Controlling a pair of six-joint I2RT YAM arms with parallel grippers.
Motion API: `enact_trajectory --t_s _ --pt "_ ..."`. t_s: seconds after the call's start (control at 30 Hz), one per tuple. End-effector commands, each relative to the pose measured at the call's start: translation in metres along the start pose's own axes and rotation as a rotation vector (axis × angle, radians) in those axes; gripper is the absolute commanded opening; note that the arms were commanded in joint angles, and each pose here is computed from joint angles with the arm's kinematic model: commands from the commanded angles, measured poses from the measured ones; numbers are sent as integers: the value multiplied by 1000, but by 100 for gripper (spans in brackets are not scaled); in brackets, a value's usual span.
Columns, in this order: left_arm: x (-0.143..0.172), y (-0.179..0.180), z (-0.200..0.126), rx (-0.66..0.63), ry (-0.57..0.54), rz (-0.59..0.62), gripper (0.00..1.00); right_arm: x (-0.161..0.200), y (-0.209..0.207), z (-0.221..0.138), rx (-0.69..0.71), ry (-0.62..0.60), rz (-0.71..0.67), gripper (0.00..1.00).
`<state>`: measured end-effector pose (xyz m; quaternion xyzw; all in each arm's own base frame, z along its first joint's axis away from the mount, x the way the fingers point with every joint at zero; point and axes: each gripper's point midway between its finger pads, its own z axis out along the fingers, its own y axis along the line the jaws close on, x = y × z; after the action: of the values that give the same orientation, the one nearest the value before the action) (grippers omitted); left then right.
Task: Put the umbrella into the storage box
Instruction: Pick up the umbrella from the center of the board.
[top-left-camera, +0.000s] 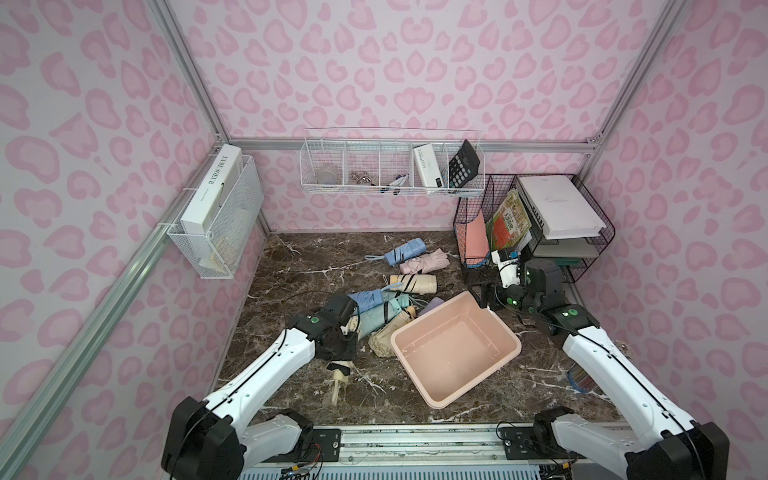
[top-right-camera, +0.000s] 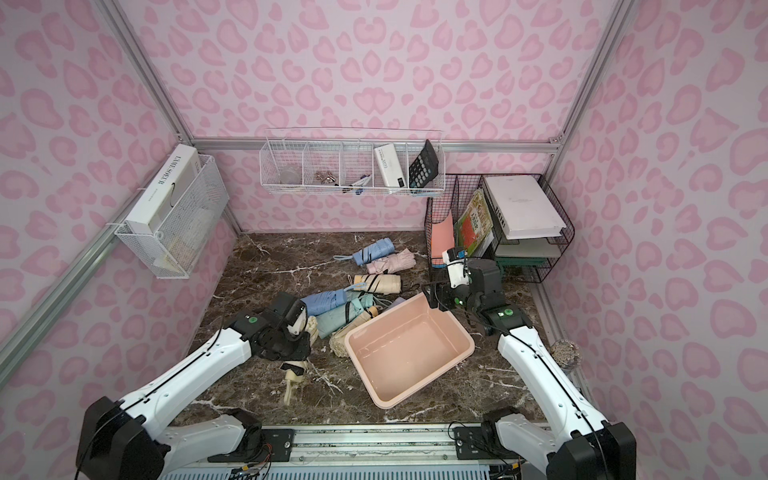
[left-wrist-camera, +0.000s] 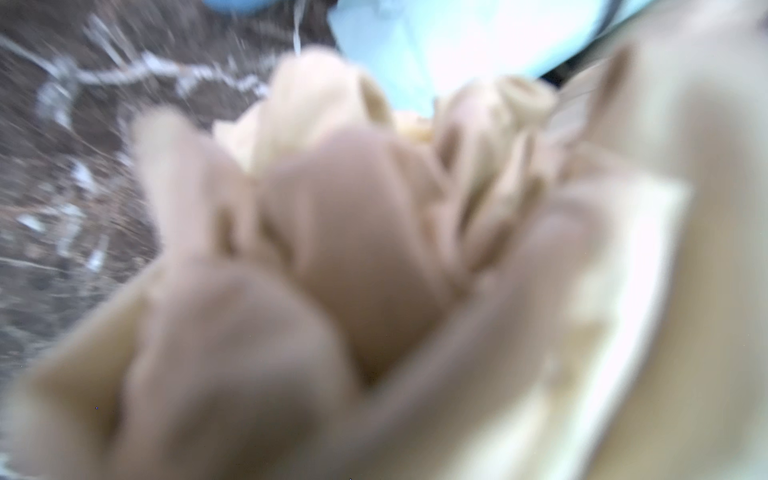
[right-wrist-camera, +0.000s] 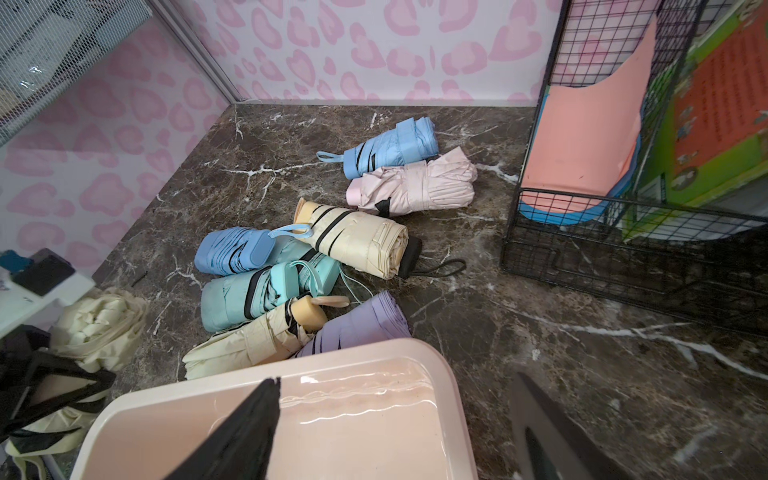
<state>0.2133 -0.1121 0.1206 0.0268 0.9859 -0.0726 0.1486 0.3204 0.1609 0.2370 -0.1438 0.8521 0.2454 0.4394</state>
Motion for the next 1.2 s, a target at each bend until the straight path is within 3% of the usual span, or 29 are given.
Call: enact_trajectory --t_s 0.0,0.27,0.43,0.63,0.8,0.93,1.17 --pt "-12 -5 -30 17 -80 180 26 -15 8 0 -41 -41 23 80" --pt "-47 -59 -91 104 -287 664 23 -27 20 16 -108 -1 98 79" --pt "-46 -105 -100 177 -331 993 20 -22 20 19 -115 30 161 79" --pt "-39 -160 -104 249 -466 1354 13 -25 20 6 -88 53 127 80" --pt "-35 -187 -102 268 -591 1570 5 -33 24 -10 -76 78 81 81" --pt "-35 -195 -101 235 -644 1687 0 -42 41 -24 -143 104 42 82" --pt "-34 -215 -100 141 -824 1920 0 -12 97 -26 -369 326 54 84"
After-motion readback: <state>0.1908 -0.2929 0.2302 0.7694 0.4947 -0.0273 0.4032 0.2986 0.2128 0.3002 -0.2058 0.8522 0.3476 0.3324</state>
